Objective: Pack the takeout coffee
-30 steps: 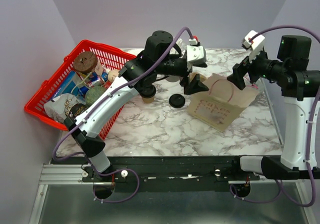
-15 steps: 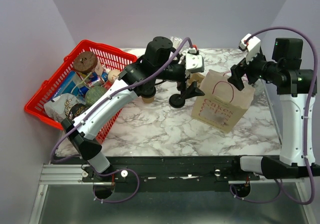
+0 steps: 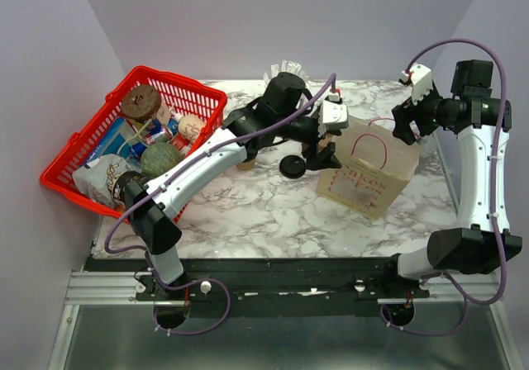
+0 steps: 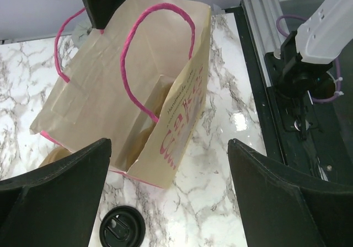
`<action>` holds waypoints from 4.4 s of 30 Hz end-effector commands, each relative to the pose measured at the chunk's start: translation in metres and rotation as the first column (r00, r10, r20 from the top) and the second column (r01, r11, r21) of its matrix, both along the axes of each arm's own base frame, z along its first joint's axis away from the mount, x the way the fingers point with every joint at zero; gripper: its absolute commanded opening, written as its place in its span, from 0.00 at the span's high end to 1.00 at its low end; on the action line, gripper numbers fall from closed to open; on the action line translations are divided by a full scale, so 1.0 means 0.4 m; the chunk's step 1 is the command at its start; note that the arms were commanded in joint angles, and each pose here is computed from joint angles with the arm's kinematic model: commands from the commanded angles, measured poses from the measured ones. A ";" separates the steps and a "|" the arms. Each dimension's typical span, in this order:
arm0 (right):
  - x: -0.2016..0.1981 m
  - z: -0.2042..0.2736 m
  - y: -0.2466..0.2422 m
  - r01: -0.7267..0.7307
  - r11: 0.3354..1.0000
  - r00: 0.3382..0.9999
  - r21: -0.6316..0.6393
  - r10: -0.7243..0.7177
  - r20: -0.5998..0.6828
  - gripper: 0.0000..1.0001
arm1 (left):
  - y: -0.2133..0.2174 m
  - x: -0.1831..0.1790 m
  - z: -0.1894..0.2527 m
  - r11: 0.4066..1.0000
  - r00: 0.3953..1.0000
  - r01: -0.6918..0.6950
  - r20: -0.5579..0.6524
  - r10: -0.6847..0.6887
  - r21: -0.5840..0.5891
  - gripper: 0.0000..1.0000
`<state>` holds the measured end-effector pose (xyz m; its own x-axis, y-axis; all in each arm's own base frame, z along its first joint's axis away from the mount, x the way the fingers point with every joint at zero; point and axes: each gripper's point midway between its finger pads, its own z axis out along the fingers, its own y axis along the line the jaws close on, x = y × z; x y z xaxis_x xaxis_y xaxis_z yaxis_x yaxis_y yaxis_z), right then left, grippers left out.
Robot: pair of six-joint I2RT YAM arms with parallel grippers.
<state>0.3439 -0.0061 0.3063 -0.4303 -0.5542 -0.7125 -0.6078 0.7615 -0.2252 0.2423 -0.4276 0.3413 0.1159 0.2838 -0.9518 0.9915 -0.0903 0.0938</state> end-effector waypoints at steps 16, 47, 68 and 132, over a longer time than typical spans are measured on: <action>-0.104 -0.118 0.034 -0.118 0.992 0.974 0.046 0.124 -0.189 0.62 | 0.106 -0.063 -0.012 0.999 0.997 -0.041 0.067 0.040 0.025 0.06; -0.420 -0.087 0.230 -0.366 0.927 0.930 0.079 0.365 0.029 1.00 | 0.214 -0.083 -0.224 0.974 0.979 -0.206 0.025 0.204 0.096 0.06; -0.545 -0.103 0.268 -0.412 0.896 0.904 0.165 0.425 -0.048 0.99 | 0.238 -0.072 -0.367 0.941 0.953 -0.290 -0.041 0.302 0.177 0.06; -0.266 0.123 0.168 -0.067 0.956 0.998 0.286 0.061 0.031 0.00 | 0.562 0.396 -0.477 0.542 0.976 -0.219 0.188 0.114 0.811 0.02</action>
